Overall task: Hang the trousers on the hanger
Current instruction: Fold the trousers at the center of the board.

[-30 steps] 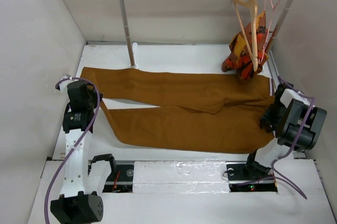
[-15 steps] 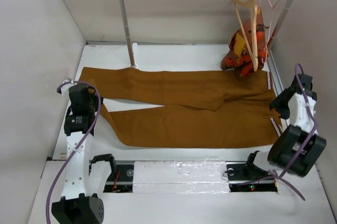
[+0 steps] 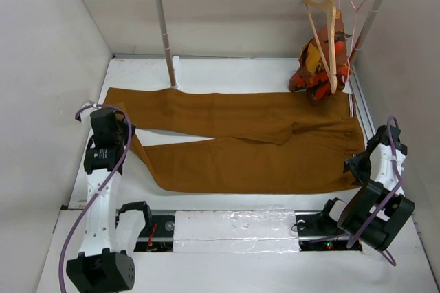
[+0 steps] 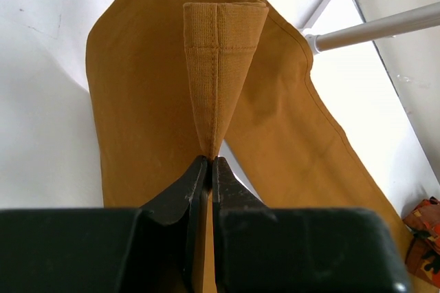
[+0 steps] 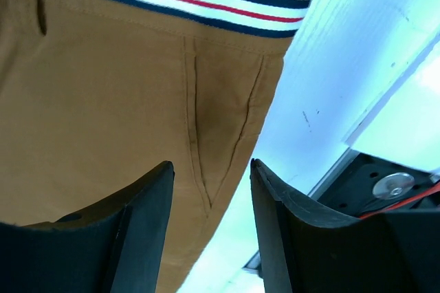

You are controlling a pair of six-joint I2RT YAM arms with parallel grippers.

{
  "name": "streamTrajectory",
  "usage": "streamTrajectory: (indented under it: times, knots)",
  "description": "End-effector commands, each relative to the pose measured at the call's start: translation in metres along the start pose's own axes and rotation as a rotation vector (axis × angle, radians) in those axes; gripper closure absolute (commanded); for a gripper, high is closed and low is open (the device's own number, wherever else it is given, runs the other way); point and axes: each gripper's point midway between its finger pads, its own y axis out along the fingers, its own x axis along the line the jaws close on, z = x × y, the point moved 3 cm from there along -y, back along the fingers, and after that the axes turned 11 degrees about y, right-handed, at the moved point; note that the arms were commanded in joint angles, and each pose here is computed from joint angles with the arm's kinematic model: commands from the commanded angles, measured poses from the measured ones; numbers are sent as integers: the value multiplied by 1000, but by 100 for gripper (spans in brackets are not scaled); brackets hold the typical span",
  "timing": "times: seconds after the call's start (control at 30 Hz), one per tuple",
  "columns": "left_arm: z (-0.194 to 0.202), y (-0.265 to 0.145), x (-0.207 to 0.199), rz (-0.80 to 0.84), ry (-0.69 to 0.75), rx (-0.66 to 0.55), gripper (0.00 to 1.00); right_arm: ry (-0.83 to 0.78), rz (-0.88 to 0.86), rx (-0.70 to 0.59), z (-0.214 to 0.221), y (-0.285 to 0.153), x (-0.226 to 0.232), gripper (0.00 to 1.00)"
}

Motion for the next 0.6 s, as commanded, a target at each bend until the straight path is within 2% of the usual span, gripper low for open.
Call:
streamTrajectory:
  times: [0.0, 0.27, 0.43, 0.53, 0.57]
  knots:
    - [-22, -2, -13, 31, -13, -64, 100, 88, 42, -29, -4, 3, 0, 46]
    - [-10, 12, -4, -7, 8, -39, 100, 105, 117, 31, -3, 34, 0, 49]
    - [-5, 19, 6, -39, 7, -27, 100, 132, 156, 2, -6, 44, 4, 53]
    - [-4, 22, 9, -50, 5, -24, 100, 128, 153, 4, -8, 45, 7, 74]
    - [-3, 22, 9, -49, 5, -23, 100, 120, 144, 9, -7, 45, 8, 95]
